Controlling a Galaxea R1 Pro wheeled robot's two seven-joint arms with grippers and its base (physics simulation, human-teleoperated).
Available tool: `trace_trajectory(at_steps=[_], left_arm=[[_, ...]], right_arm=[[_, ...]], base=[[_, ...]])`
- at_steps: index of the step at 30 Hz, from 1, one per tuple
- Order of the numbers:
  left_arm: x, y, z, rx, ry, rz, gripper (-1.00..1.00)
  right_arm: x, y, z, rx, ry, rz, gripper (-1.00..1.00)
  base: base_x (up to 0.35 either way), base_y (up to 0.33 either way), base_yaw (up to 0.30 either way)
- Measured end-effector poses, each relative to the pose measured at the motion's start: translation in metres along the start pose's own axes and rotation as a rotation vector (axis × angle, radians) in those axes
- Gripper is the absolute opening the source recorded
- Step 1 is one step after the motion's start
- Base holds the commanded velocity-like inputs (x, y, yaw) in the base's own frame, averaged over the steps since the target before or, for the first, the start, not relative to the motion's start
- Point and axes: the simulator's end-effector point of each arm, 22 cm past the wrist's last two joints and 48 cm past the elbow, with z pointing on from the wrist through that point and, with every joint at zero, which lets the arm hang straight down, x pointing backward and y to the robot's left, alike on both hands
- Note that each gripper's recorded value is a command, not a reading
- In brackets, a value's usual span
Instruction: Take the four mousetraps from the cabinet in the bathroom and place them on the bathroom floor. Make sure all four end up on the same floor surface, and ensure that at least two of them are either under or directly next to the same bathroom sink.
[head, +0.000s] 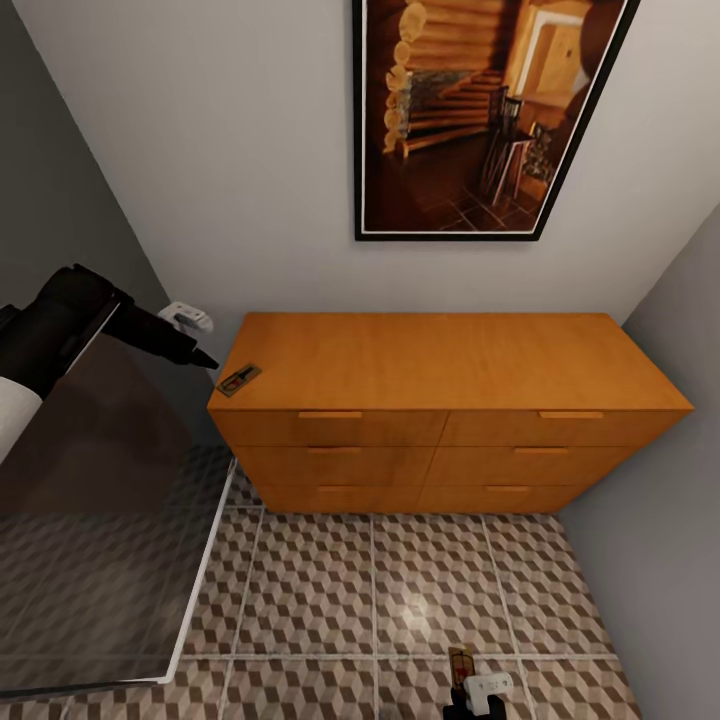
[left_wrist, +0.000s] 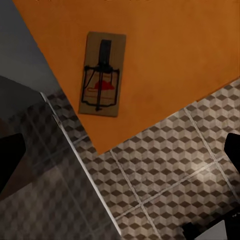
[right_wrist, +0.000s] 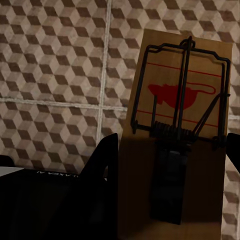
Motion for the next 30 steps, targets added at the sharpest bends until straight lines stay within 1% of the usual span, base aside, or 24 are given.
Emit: trace_trajectory(at_steps=[5,6,8,12,19,30], left_arm=[[-0.002,0.000,-0.001,0.002,-0.008,-0.002,1.00],[-0.007,0.002,-0.006,0.005,-0.028,-0.016,1.00],[-0.011,0.004,-0.010,0.010,-0.050,-0.034,1.00],[-0.016,0.010,-0.016,0.016,-0.081,-0.063,1.00],[-0.017,0.012,-0.018,0.017,-0.089,-0.072,1.00],[-0.017,0.011,-0.017,0.017,-0.087,-0.069,1.00]], right_arm=[[0.000,0.000,0.000,0.000,0.000,0.000,-1.00],[0.000,0.000,0.000,0.000,0.000,0.000,-1.00],[0.000,0.000,0.000,0.000,0.000,0.000,-1.00],[0.000,0.001,0.000,-0.001,0.000,0.000,-1.00],[0.000,0.001,0.000,-0.001,0.000,0.000,-1.00],[0.000,0.001,0.000,-0.001,0.000,0.000,-1.00]], base=[[0.000,0.000,0.000],[0.000,0.000,0.000],[0.000,0.000,0.000],[0.000,0.000,0.000],[0.000,0.000,0.000],[0.000,0.000,0.000]])
